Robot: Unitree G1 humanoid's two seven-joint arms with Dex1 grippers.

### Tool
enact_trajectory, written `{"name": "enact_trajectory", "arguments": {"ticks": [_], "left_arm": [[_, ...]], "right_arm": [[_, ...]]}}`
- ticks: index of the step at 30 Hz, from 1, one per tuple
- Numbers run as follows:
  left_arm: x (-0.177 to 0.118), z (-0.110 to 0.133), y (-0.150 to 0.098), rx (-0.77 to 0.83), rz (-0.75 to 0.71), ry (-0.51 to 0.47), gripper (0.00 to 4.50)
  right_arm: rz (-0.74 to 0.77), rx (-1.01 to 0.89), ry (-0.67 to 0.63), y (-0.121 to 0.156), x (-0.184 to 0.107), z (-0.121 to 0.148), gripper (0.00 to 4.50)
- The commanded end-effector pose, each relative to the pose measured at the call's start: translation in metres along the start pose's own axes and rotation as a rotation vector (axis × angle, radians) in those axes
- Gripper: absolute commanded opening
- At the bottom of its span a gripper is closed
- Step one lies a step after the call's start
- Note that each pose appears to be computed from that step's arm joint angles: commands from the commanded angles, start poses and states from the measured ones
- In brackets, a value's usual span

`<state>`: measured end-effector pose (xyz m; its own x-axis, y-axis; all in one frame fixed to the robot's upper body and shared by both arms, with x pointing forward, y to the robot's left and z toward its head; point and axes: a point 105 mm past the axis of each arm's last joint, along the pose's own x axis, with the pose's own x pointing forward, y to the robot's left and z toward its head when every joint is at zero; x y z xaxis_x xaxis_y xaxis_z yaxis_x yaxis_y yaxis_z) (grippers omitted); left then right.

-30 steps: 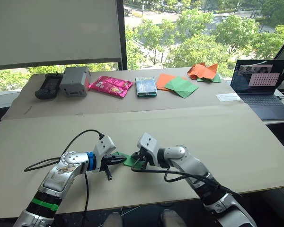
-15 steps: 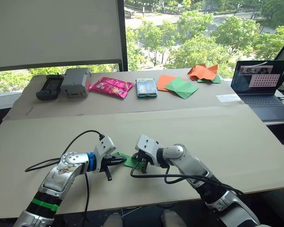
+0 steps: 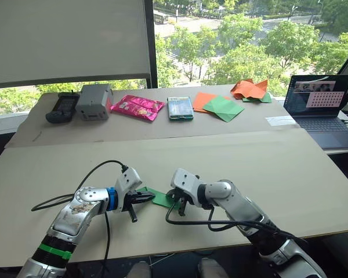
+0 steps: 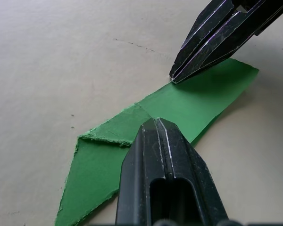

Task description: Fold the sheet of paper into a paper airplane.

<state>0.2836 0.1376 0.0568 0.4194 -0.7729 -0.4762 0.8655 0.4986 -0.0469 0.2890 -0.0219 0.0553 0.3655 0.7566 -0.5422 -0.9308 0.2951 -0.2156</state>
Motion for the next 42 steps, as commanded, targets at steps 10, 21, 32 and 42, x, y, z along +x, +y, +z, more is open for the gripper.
{"name": "enact_trajectory", "arguments": {"ticks": [10,21,32,42], "left_arm": [[-0.003,-0.013,0.001,-0.015,0.008,0.052,0.00],[-0.001,-0.013,0.000,-0.016,0.000,0.051,0.00],[-0.002,-0.014,-0.001,-0.014,-0.004,0.056,0.00],[-0.001,-0.012,-0.003,-0.010,-0.008,0.055,0.00]], "right_arm": [[0.008,0.108,0.207,0.014,-0.023,-0.066,0.01],[-0.045,0.095,0.173,0.007,-0.042,-0.057,0.01],[-0.087,0.090,-0.336,-0.013,-0.064,0.061,0.01],[0.013,0.061,-0.147,0.014,-0.020,0.019,0.01]]}}
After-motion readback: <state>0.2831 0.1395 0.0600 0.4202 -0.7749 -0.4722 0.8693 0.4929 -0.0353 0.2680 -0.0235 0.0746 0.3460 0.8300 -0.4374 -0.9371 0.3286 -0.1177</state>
